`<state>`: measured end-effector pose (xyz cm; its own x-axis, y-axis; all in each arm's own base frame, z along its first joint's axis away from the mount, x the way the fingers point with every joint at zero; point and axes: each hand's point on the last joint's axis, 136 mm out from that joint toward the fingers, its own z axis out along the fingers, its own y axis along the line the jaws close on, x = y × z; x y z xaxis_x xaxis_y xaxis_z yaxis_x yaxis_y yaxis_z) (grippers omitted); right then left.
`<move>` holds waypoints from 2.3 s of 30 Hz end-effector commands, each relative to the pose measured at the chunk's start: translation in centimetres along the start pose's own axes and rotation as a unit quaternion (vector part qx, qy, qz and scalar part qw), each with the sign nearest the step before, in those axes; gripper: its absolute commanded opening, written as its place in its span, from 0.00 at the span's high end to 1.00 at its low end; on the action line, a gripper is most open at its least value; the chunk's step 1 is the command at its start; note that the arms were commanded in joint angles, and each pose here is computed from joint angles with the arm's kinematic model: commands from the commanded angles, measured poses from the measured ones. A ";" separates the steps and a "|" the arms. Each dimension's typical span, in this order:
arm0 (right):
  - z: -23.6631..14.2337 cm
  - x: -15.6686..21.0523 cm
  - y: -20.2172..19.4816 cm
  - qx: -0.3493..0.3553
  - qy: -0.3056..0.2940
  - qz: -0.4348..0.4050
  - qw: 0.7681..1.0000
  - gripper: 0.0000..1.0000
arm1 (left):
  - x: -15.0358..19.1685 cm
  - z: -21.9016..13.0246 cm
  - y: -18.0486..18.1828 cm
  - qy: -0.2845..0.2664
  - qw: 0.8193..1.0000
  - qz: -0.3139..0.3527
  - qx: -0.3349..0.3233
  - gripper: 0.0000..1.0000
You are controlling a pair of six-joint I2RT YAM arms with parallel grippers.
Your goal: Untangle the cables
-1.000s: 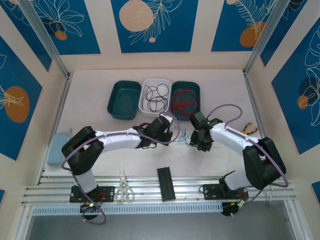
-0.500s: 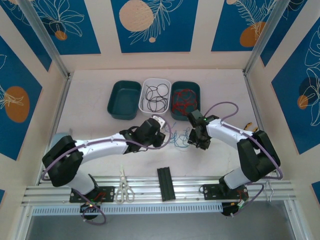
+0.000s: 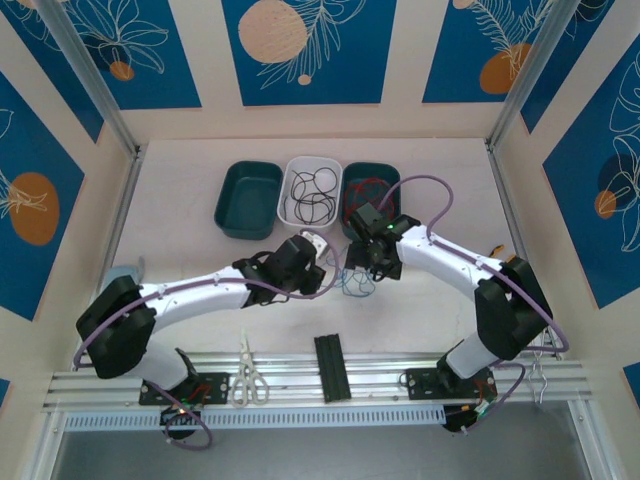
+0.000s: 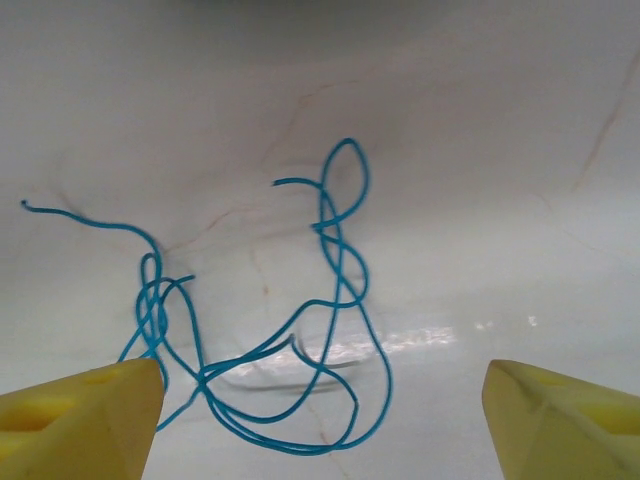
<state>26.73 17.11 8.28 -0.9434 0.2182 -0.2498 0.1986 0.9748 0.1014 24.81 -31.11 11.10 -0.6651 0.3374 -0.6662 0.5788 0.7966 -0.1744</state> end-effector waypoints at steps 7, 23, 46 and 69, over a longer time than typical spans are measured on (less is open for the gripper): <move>3.2 1.6 2.0 -0.003 0.052 -0.025 0.998 0.15 | -1.0 -0.8 -0.1 -0.017 0.999 -0.027 0.027 1.00; 6.4 2.8 -2.2 0.055 0.104 0.042 0.992 0.23 | -0.7 -6.1 5.4 -0.048 0.997 -0.038 -0.048 1.00; 4.3 2.0 -8.3 0.095 0.075 0.097 0.988 0.51 | -0.9 -15.5 12.8 -0.099 0.978 -0.043 -0.177 1.00; -1.3 1.2 7.0 -0.140 0.009 -0.056 0.989 0.50 | -2.4 -14.5 10.8 -0.125 0.985 -0.061 -0.104 1.00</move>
<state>26.12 19.60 9.57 -0.9473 0.1793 -0.2654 0.1132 0.9626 0.2461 25.35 -15.30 19.84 -0.5906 0.1703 -0.7888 0.3699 0.9259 -0.0770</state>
